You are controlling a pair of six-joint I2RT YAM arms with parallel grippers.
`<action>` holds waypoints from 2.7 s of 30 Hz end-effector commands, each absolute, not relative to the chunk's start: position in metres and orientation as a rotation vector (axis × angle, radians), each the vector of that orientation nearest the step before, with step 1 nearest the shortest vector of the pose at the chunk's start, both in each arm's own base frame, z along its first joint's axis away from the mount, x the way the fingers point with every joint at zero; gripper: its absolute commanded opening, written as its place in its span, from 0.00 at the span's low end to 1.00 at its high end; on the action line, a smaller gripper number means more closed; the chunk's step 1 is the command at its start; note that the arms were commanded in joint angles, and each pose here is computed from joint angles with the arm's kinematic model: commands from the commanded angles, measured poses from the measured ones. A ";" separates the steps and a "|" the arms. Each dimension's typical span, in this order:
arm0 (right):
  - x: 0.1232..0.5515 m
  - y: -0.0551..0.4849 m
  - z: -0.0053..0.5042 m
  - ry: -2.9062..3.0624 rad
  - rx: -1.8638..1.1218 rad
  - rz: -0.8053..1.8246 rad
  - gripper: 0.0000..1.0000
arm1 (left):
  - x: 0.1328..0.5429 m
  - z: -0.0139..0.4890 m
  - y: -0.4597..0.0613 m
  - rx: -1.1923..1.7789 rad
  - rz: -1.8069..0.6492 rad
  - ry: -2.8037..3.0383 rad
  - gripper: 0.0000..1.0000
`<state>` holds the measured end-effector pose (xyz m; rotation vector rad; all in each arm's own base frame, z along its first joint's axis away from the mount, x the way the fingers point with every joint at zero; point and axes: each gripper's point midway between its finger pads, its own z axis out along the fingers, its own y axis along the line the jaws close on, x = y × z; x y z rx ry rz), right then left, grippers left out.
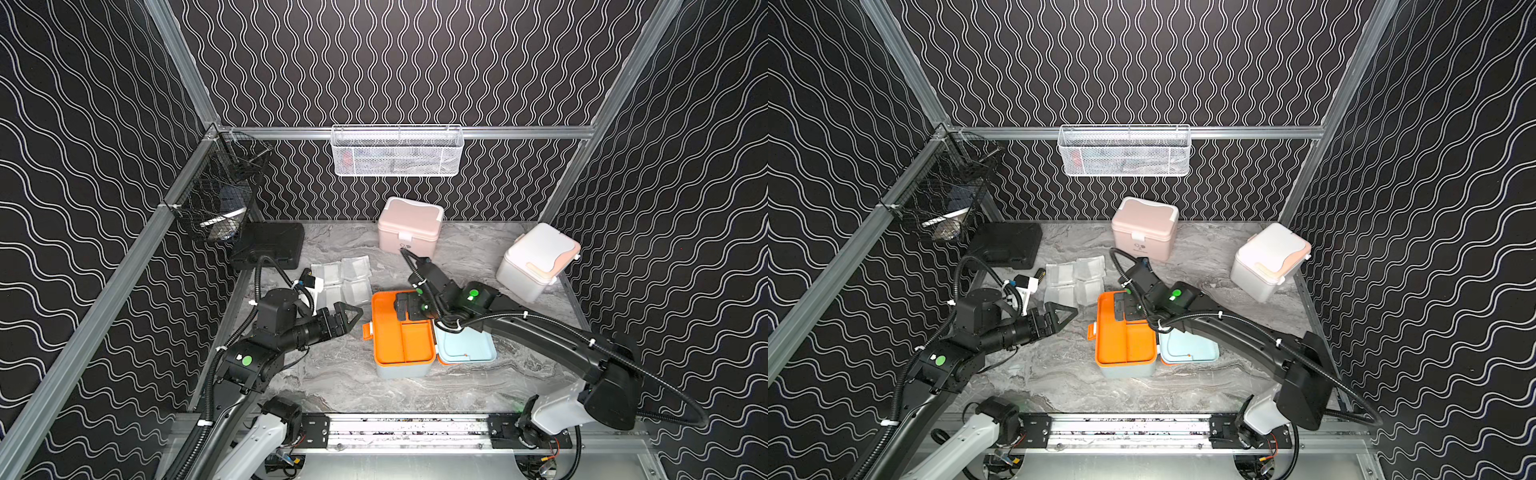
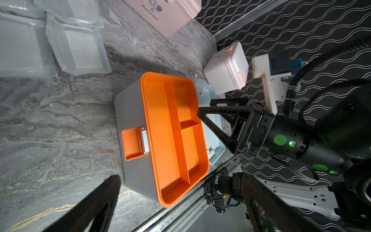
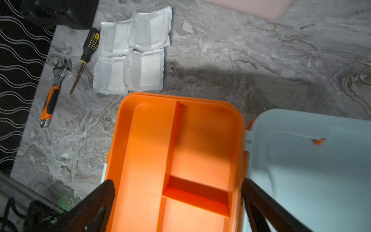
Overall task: Open first aid kits and take out gauze
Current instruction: Close the lid of the first aid kit.
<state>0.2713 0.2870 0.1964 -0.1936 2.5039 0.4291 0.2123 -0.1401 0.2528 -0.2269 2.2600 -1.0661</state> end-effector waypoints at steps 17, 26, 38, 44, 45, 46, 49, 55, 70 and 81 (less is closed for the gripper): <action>0.289 0.140 0.187 2.540 0.271 0.594 1.00 | 0.212 0.249 -0.214 0.080 -0.884 2.377 0.98; 0.291 0.085 0.155 2.522 0.593 0.695 1.00 | 0.224 0.218 -0.253 0.217 -0.733 2.465 0.99; 0.291 0.101 0.106 2.575 0.657 0.924 1.00 | 0.244 0.170 -0.276 0.251 -0.691 2.564 0.99; 0.290 0.109 0.105 2.583 0.651 0.998 1.00 | 0.241 0.154 -0.289 0.258 -0.778 2.588 0.99; 0.291 0.109 0.108 2.579 0.645 1.003 1.00 | 0.241 0.151 -0.293 0.254 -0.808 2.590 0.99; 0.291 0.110 0.112 2.572 0.638 1.010 1.00 | 0.239 0.149 -0.296 0.252 -0.831 2.591 0.99; 0.292 0.112 0.128 2.548 0.615 1.026 1.00 | 0.237 0.144 -0.300 0.249 -0.866 2.594 0.99; 0.292 0.114 0.167 2.486 0.582 1.064 1.00 | 0.232 0.141 -0.309 0.258 -0.909 2.591 0.99; 0.284 0.146 0.279 2.320 0.380 1.323 1.00 | 0.223 0.149 -0.350 0.329 -1.047 2.540 0.99; 0.262 0.200 0.313 2.353 0.123 1.342 1.00 | 0.217 0.178 -0.327 0.287 -1.049 2.446 0.99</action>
